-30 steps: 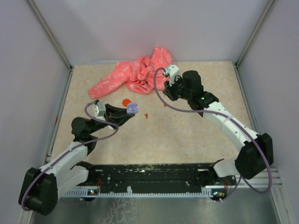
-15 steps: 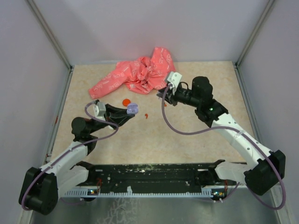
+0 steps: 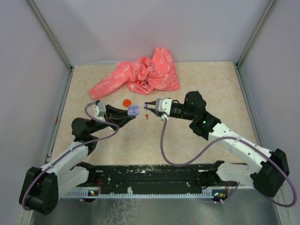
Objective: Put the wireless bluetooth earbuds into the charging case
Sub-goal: Place the earbud in the charging case.
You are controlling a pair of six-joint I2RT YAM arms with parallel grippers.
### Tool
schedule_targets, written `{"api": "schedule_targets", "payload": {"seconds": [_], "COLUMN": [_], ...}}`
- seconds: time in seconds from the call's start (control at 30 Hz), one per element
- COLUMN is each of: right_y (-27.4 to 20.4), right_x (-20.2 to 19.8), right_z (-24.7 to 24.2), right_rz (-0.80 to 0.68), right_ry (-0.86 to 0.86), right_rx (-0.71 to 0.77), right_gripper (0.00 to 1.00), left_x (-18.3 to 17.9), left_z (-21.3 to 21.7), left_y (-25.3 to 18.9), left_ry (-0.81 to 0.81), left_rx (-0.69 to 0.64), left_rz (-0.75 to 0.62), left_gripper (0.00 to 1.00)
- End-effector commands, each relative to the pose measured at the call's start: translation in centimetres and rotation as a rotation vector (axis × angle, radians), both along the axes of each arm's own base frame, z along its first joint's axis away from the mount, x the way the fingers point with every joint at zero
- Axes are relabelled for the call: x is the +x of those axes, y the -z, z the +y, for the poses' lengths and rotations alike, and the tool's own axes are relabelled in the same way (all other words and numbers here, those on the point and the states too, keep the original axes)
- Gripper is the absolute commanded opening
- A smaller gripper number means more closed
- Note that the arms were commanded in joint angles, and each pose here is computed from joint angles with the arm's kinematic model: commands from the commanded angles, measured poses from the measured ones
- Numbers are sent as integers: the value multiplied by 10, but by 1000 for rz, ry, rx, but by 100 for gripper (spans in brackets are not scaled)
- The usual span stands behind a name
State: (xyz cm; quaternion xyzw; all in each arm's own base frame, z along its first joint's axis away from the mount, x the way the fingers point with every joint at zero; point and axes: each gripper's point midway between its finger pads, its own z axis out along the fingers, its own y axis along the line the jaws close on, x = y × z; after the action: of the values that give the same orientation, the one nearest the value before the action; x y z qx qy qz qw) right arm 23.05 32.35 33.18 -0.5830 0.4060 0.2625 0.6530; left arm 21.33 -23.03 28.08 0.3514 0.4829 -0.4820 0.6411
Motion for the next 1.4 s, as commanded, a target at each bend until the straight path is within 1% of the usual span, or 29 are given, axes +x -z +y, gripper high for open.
{"api": "schedule_targets", "payload": {"seconds": [0.0, 0.37, 0.83, 1.37], "right_y": [-46, -54, -33, -19], "right_x": [-22, -40, -33, -37], "right_z": [3, 21, 41, 46], "right_rz": [-260, -332, -316, -294], "right_ry": [-64, -113, -108, -123], "right_rx": [153, 206, 176, 154], "right_gripper": [0, 0, 0, 0], "left_x": [-3, -5, -10, -11], "left_z": [1, 0, 0, 1], "left_y": [-15, -15, -18, -21], "left_ry": [15, 35, 52, 52], "left_rx": [-27, -33, -43, -58], "left_rz": [-47, -38, -48, -46], "left_gripper": [0, 0, 0, 0]}}
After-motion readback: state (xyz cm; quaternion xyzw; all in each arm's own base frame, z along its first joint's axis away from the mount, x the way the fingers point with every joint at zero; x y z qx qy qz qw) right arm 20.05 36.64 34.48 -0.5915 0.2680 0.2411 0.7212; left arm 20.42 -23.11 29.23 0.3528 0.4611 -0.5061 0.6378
